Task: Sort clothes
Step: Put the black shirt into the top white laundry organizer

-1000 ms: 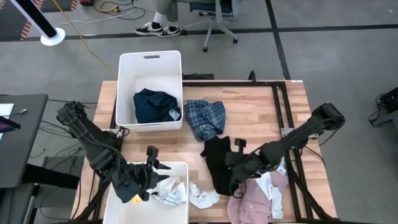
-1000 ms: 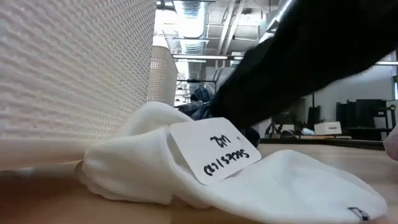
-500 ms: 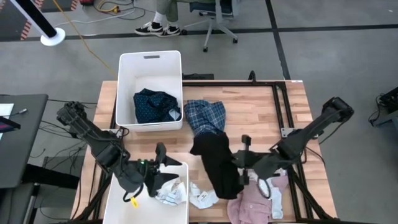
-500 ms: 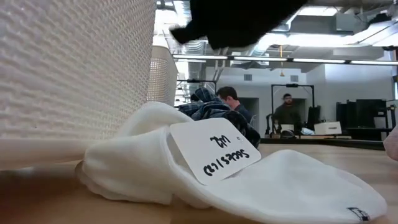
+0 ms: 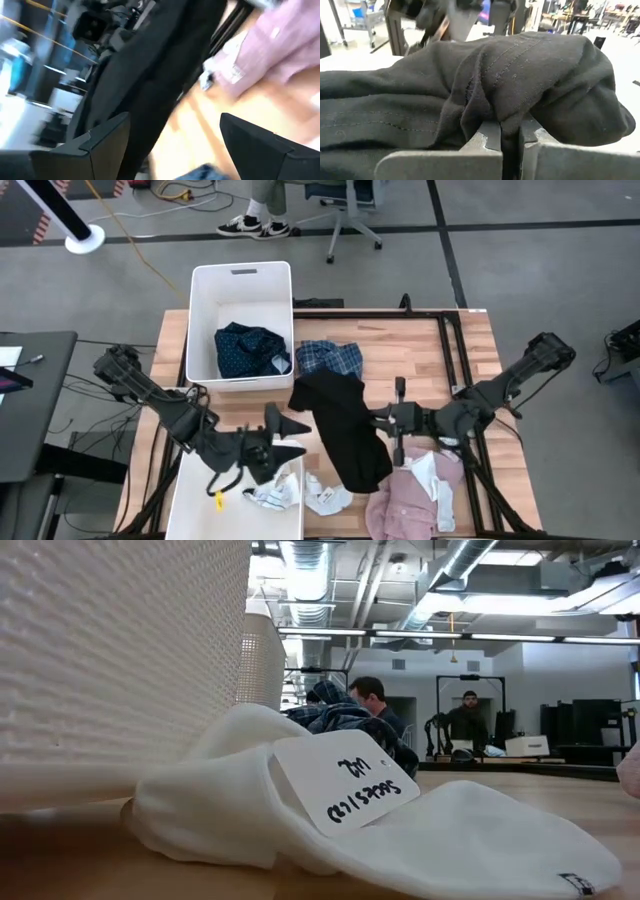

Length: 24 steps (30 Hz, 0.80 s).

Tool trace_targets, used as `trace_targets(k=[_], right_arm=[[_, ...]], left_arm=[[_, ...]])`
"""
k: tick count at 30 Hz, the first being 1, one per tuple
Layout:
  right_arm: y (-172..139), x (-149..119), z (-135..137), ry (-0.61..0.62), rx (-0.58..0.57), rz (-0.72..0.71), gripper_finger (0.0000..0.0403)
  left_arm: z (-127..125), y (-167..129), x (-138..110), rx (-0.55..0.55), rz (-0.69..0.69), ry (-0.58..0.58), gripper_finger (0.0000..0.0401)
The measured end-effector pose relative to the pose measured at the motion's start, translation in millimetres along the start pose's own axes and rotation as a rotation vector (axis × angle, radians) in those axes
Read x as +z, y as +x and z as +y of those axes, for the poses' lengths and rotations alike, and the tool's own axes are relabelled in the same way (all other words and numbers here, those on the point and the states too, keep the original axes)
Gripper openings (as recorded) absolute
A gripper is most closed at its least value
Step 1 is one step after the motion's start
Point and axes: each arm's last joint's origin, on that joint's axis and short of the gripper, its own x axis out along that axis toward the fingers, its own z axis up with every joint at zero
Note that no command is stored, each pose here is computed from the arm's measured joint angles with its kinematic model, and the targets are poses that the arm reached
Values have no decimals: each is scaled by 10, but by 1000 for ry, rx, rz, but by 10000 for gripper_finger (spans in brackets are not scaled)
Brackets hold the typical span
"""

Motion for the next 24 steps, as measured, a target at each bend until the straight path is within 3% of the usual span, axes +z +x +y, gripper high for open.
trace_targets(k=[7,11,19,24], right_arm=[[29,101,-57,-1,-21,-51,8],[26,106,-58,-3,-20,-53,6],[25,107,-56,-2,-17,-54,6],[11,119,-67,-2,-16,-58,9]], left_arm=[[-184,275,150,153,74,301,305],[-247,383,218,222,103,402,305],[-215,354,322,316,104,427,305],[-241,256,392,319,76,439,305]])
